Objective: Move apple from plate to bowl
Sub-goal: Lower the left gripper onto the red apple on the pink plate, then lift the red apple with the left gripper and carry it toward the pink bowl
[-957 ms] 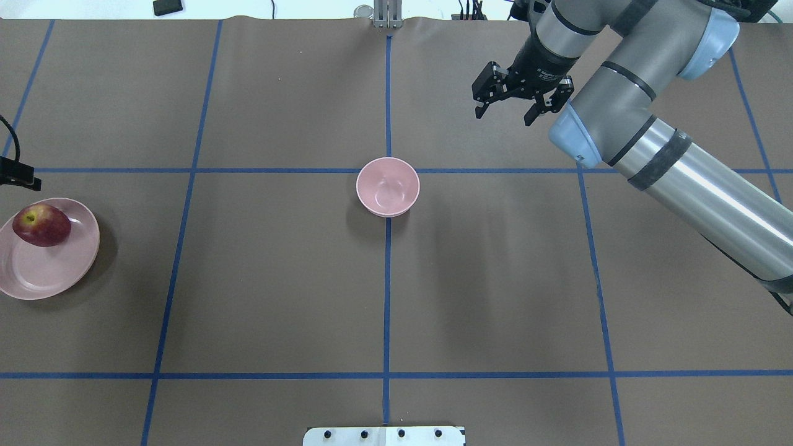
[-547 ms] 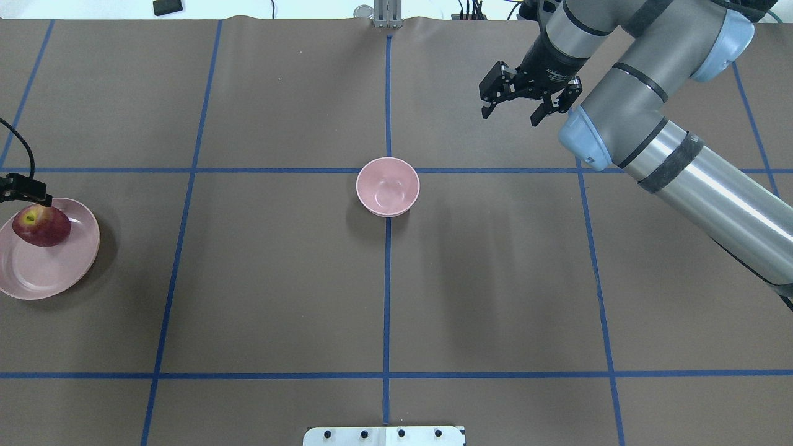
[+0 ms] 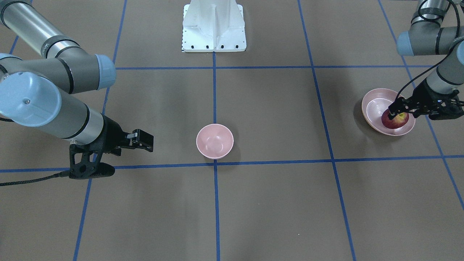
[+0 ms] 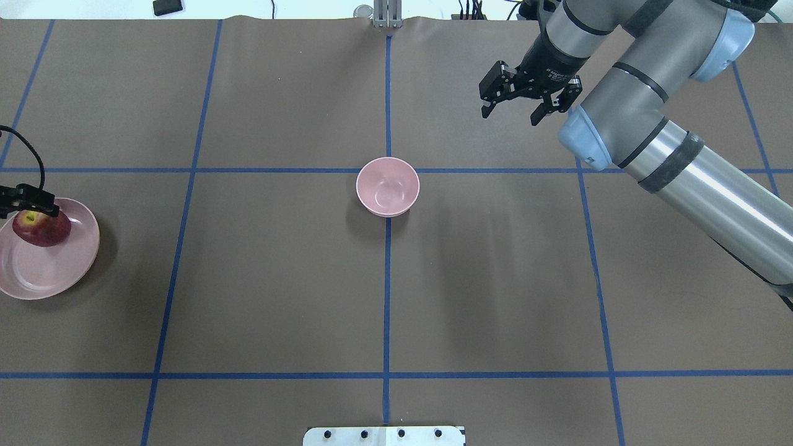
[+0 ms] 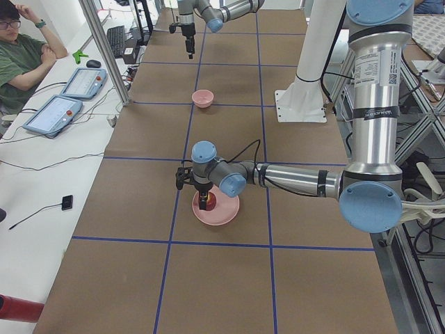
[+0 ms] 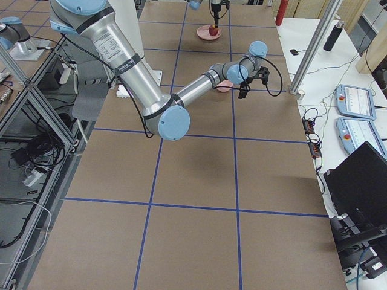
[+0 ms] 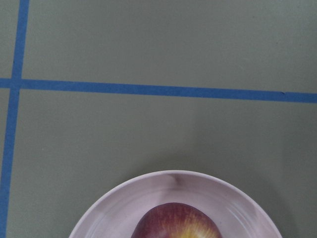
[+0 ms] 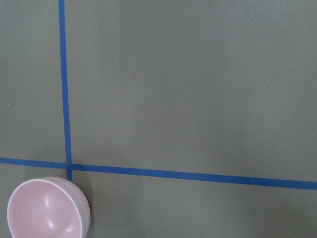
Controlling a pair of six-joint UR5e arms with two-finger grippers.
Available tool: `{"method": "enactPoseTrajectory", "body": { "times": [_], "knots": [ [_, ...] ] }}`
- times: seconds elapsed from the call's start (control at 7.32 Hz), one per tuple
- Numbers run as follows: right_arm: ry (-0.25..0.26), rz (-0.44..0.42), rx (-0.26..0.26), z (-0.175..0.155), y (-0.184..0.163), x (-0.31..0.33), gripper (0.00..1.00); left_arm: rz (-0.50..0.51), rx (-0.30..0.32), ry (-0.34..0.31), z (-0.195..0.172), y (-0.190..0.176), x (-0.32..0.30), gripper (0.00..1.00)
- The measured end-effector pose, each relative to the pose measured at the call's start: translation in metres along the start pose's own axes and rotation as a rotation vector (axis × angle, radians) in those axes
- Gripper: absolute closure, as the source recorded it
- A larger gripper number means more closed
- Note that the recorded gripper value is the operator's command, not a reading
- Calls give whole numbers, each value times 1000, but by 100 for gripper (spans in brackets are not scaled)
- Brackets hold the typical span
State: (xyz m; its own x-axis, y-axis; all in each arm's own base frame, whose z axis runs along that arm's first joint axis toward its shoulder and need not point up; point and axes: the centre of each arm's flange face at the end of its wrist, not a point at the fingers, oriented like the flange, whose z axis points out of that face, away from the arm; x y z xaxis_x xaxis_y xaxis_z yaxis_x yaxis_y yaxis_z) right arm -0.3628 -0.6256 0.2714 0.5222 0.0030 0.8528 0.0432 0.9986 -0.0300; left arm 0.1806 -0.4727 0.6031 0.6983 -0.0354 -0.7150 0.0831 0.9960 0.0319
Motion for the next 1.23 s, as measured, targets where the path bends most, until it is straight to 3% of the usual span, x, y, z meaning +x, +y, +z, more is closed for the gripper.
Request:
{"method": "enactPoseTrajectory", "body": {
  "times": [0.82, 1.09, 1.23],
  "knots": [
    [13, 7, -1, 7, 1, 9, 0, 16, -48, -14, 26, 8, 6, 4],
    [14, 8, -1, 8, 1, 9, 0, 21, -50, -15, 28, 7, 7, 53],
    [14, 7, -1, 8, 1, 8, 0, 24, -50, -14, 27, 7, 8, 87]
  ]
}}
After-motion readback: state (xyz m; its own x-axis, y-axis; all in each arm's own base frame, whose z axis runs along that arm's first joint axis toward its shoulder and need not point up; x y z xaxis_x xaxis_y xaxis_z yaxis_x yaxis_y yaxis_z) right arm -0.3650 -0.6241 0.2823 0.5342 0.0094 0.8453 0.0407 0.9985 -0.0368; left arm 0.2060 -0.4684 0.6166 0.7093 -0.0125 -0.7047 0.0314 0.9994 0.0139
